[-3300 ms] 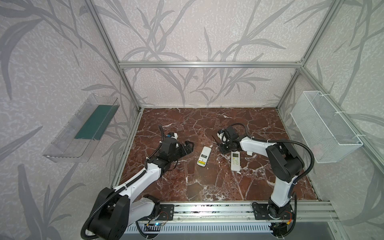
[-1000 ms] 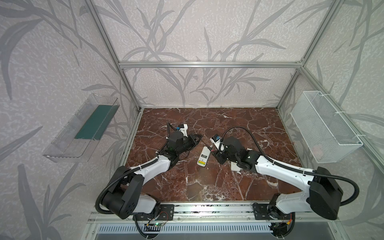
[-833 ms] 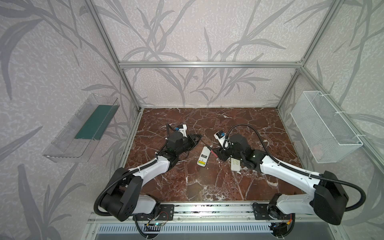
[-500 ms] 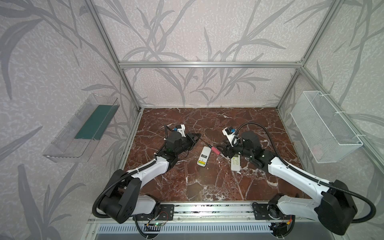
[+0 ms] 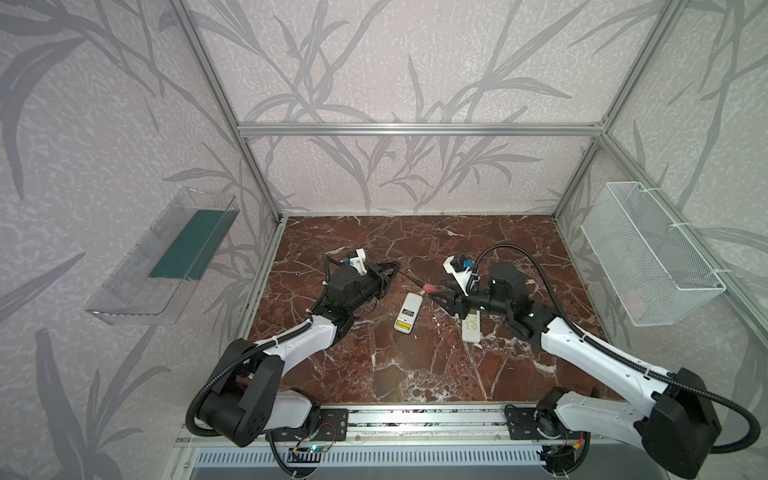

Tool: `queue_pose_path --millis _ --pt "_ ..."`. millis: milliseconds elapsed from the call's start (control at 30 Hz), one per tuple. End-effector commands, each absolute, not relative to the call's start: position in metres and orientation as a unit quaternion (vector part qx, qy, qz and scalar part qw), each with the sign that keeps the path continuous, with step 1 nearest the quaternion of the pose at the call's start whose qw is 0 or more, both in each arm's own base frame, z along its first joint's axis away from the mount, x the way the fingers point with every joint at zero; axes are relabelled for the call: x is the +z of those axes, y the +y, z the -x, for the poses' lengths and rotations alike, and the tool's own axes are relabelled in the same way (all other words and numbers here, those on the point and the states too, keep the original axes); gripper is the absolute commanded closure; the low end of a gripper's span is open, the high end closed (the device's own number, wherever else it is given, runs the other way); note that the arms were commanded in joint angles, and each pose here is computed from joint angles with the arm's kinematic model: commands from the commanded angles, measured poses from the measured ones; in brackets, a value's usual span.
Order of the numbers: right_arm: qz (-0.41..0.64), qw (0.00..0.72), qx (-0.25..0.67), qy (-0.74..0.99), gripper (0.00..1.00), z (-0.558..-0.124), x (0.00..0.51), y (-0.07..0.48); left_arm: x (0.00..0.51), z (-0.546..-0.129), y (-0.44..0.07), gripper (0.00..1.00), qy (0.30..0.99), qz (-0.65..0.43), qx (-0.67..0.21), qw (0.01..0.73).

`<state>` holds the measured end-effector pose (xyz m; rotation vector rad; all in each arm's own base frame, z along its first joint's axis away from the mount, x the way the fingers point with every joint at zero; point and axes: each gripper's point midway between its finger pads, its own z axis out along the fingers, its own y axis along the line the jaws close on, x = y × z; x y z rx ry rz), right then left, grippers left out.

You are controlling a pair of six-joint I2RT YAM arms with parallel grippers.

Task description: Unload the batteries from the remote control

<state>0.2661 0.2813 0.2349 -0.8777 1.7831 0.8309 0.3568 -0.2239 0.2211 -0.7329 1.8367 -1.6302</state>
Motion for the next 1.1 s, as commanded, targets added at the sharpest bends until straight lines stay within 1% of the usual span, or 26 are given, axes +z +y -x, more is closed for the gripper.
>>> queue_pose_path --millis 0,100,367,567,767,933,1067 --pt "0.364 0.473 0.354 0.720 0.45 -0.265 0.235 0.286 0.234 -0.358 -0.226 1.00 0.659 0.275 -0.643 0.276" --pt "0.363 0.471 0.355 0.721 0.47 -0.266 0.232 0.287 0.232 -0.358 -0.228 1.00 0.656 0.277 -0.648 0.269" --pt "0.359 0.474 0.359 0.720 0.56 -0.270 0.234 0.290 0.231 -0.359 -0.229 1.00 0.650 0.278 -0.656 0.265" --pt "0.353 0.474 0.352 0.726 0.57 -0.276 0.230 0.290 0.233 -0.358 -0.229 1.00 0.648 0.275 -0.658 0.267" --pt "0.347 0.483 0.352 0.723 0.59 -0.278 0.234 0.289 0.232 -0.358 -0.229 1.00 0.649 0.275 -0.658 0.266" --pt "0.345 0.486 0.356 0.720 0.66 -0.280 0.238 0.290 0.233 -0.357 -0.230 1.00 0.648 0.273 -0.660 0.266" --pt "0.345 0.483 0.359 0.721 0.74 -0.281 0.237 0.292 0.235 -0.357 -0.230 1.00 0.646 0.271 -0.662 0.267"
